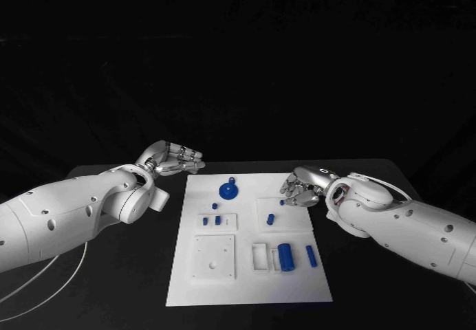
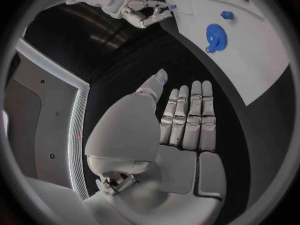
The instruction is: Assemble the parts on the task board
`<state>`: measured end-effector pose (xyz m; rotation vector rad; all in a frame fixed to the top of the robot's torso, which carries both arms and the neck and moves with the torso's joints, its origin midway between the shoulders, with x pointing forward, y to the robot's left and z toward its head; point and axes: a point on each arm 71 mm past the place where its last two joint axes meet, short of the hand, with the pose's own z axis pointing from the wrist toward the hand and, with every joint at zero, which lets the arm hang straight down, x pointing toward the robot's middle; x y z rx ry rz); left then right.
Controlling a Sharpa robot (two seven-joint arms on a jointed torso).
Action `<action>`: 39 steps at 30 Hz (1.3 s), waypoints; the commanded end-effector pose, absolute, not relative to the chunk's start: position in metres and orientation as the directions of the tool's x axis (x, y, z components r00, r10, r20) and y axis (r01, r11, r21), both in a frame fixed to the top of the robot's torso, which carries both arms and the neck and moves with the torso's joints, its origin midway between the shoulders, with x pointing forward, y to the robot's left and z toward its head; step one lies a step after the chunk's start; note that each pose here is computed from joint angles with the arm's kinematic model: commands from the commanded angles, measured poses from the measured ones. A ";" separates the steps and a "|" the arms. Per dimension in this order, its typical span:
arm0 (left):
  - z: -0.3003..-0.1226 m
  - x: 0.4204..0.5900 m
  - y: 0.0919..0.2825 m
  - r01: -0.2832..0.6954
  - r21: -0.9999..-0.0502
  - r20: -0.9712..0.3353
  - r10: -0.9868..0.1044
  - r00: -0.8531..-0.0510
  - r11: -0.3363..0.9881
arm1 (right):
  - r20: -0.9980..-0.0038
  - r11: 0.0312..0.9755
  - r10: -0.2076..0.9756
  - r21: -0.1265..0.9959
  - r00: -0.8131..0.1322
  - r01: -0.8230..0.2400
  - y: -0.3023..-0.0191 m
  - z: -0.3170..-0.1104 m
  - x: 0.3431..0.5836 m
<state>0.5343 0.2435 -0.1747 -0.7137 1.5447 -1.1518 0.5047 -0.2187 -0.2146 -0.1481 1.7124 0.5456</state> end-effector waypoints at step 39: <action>-0.170 0.533 0.248 0.124 -0.951 -0.308 -0.914 -0.266 0.284 | -0.986 0.900 0.041 0.106 -0.159 -0.423 -0.196 -0.237 0.495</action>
